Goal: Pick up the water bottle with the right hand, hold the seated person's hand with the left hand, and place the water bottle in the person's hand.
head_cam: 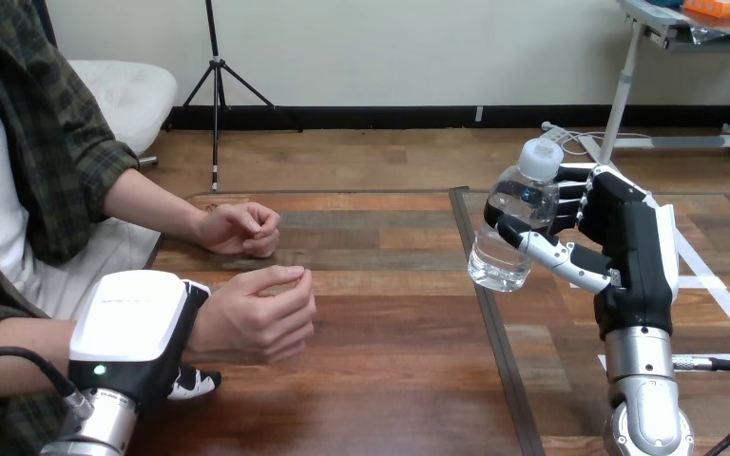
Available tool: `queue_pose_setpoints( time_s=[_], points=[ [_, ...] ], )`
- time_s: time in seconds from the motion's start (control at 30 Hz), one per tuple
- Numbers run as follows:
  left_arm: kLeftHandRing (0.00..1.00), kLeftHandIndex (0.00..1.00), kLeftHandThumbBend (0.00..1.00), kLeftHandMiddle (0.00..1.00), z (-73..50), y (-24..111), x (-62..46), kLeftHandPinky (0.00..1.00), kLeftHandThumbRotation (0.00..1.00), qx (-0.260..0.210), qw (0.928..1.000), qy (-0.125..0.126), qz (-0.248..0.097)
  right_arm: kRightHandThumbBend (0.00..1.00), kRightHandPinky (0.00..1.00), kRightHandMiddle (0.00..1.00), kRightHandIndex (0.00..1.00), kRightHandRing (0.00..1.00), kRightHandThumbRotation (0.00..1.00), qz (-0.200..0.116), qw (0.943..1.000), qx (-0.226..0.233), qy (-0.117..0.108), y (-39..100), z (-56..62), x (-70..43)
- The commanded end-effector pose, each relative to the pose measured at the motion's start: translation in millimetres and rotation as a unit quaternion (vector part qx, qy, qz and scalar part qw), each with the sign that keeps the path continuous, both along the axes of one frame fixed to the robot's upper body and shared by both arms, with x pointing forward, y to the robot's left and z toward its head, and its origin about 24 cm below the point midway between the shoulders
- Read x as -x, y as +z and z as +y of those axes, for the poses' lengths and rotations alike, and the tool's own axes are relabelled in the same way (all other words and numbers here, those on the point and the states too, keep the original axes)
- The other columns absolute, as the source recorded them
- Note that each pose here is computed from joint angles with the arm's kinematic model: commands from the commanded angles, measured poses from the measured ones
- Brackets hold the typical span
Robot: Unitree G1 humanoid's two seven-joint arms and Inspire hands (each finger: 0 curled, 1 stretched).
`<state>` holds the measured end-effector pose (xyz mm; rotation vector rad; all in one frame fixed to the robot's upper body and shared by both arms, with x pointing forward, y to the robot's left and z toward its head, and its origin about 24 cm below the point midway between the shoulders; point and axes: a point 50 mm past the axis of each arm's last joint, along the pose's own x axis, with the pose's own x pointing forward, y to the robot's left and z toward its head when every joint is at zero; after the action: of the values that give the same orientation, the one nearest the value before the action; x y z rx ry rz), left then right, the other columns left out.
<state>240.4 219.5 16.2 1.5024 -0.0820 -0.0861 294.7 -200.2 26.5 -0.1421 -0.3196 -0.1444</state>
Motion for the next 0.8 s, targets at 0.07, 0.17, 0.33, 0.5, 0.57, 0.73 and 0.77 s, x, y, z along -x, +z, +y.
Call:
queue_pose_setpoints(
  time_s=[0.07, 0.17, 0.33, 0.5, 0.57, 0.73, 0.77],
  points=[
    [0.34, 0.38, 0.86, 0.38, -7.5, 14.2, -7.1, 0.32, 0.00, 0.003, 0.9987, -0.022, -0.046, 0.72, 0.38, 0.49, 0.53, 0.44, 0.00, -0.077, 0.9970, 0.006, 0.008, 31.8, 5.7, -12.2],
    [0.34, 0.38, 0.85, 0.38, -7.4, 14.2, -7.3, 0.32, 0.00, 0.002, 0.9989, -0.019, -0.042, 0.72, 0.38, 0.49, 0.53, 0.44, 0.00, -0.077, 0.9970, 0.004, 0.009, 31.8, 5.9, -12.3],
    [0.34, 0.39, 0.84, 0.38, -7.4, 14.5, -7.4, 0.32, 0.00, 0.004, 0.9992, -0.017, -0.037, 0.72, 0.38, 0.49, 0.53, 0.44, 0.00, -0.076, 0.9970, 0.009, 0.007, 31.8, 5.9, -12.3],
    [0.35, 0.39, 0.83, 0.38, -7.4, 14.4, -7.4, 0.32, 0.00, 0.007, 0.9992, -0.015, -0.037, 0.72, 0.39, 0.49, 0.53, 0.44, 0.00, -0.075, 0.9971, 0.005, 0.007, 31.4, 6.2, -12.3],
    [0.35, 0.40, 0.83, 0.39, -7.3, 14.2, -7.4, 0.32, 0.00, 0.007, 0.9992, -0.015, -0.037, 0.72, 0.39, 0.49, 0.53, 0.44, 0.00, -0.075, 0.9971, 0.003, 0.007, 31.3, 6.3, -12.3],
    [0.35, 0.41, 0.83, 0.39, -7.2, 14.0, -7.3, 0.33, 0.00, 0.005, 0.9993, -0.013, -0.036, 0.72, 0.39, 0.49, 0.53, 0.44, 0.00, -0.076, 0.9971, 0.002, 0.009, 31.1, 6.4, -12.1],
    [0.35, 0.42, 0.83, 0.39, -7.1, 13.9, -7.2, 0.33, 0.00, 0.004, 0.9992, -0.013, -0.036, 0.72, 0.39, 0.49, 0.53, 0.44, 0.00, -0.076, 0.9971, 0.000, 0.009, 31.0, 6.4, -12.1]
  ],
)
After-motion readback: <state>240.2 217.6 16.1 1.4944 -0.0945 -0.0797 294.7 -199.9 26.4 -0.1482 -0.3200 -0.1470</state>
